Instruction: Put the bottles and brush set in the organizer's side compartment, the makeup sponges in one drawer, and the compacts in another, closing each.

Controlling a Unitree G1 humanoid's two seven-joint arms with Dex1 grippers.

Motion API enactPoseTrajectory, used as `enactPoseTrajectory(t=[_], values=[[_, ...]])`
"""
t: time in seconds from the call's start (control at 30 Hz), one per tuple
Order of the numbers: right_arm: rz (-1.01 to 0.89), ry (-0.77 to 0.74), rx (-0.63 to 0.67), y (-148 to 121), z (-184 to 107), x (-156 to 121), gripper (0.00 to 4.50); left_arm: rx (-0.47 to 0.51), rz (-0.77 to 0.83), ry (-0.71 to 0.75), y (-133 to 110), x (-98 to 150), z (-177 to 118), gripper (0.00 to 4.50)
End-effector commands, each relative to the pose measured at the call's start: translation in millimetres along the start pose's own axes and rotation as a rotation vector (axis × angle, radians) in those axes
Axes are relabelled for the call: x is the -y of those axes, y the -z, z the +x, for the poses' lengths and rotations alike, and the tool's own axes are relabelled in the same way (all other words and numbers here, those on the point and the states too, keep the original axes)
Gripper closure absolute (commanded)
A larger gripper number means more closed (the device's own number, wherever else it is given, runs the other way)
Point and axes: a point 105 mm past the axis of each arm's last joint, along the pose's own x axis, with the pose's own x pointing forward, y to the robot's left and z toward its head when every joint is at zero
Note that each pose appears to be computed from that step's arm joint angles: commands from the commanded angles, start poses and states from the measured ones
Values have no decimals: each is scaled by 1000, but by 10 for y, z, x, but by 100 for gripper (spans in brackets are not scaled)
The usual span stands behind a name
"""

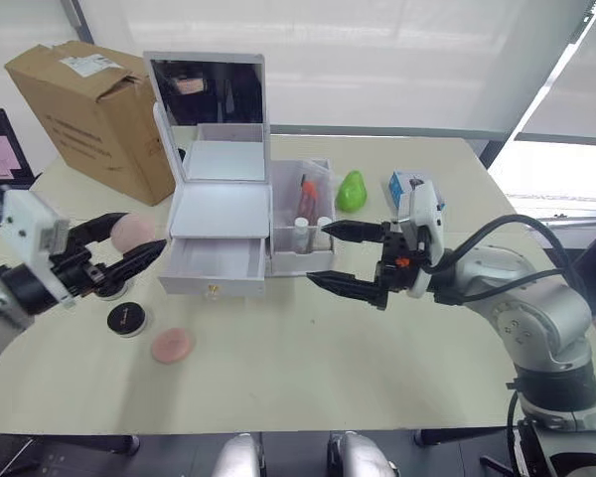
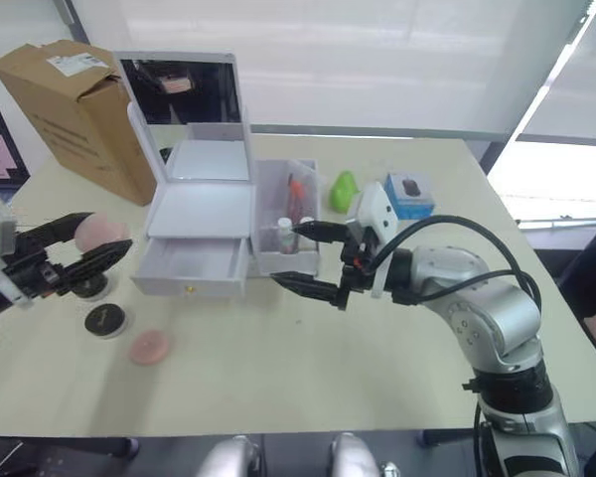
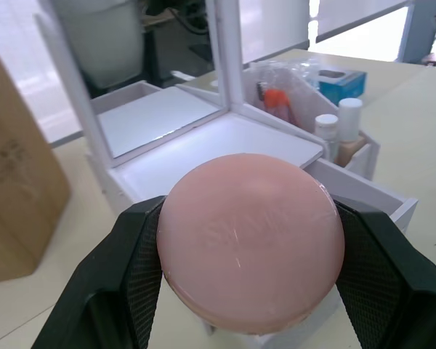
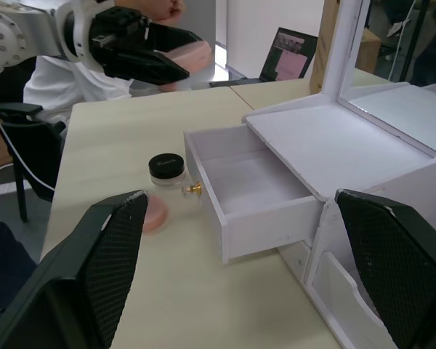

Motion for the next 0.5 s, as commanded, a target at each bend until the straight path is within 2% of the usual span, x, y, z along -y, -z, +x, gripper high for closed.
enactPoseTrajectory(t=[0.03,0.13,0.37,0.5], values=[[-50,8,31,-94,-12,-41,0,-18,-7,89,45,53,164,154],[-53,27,32,-93,-23,-37,0,-42,-15,141,155,118,268,154],[-49,40,34,-96,-45,-61,0,-62,-2,84,240,-56,349,154],[-47,44,35,-92,-51,-64,0,-62,-8,96,265,-17,374,154]])
